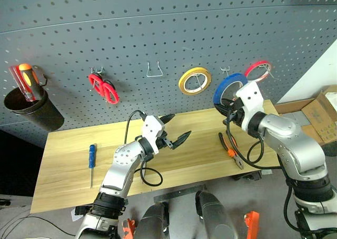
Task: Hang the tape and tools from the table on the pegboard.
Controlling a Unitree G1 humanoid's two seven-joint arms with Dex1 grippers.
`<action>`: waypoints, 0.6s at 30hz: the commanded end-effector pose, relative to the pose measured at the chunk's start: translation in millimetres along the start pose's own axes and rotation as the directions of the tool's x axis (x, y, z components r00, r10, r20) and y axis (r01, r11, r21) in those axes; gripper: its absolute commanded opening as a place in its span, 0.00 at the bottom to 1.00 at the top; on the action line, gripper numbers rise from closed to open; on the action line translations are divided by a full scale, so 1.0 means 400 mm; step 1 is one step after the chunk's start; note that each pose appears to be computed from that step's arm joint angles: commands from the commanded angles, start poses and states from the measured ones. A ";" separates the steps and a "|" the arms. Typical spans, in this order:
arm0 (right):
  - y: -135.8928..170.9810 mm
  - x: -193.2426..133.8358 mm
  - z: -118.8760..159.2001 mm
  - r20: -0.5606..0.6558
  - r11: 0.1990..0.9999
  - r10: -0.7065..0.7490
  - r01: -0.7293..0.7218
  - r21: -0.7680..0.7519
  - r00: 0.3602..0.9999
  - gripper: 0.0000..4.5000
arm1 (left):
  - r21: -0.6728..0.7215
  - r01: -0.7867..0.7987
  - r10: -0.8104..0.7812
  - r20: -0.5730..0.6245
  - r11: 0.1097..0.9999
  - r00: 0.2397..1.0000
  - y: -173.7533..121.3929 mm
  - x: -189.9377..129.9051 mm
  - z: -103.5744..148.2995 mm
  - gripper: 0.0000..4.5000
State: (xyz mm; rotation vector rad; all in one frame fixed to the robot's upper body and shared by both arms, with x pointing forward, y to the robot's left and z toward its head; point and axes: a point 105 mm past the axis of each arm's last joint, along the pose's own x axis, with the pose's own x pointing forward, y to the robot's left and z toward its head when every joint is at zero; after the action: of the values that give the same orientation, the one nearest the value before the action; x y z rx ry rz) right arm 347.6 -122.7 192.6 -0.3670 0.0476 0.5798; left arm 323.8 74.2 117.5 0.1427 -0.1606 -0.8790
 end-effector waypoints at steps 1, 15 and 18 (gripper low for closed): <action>-0.012 0.016 0.013 0.002 0.999 -0.022 0.022 -0.042 1.000 0.07 | 0.028 -0.008 0.007 0.033 1.000 0.999 -0.005 -0.005 0.028 1.00; -0.045 0.102 -0.055 -0.128 0.994 -0.106 0.103 -0.032 0.986 0.07 | 0.034 -0.034 0.034 0.015 0.999 0.999 0.002 -0.013 0.025 1.00; -0.049 0.105 -0.085 -0.154 0.994 -0.106 0.110 0.018 0.982 0.23 | 0.032 -0.032 0.032 0.011 0.999 0.999 0.000 -0.014 0.023 1.00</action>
State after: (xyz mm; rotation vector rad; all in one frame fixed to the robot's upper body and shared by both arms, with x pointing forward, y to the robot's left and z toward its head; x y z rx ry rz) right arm 394.8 -120.5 172.2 -0.4013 0.1414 0.4583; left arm 322.3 79.6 115.6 0.1515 -0.1443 -0.8392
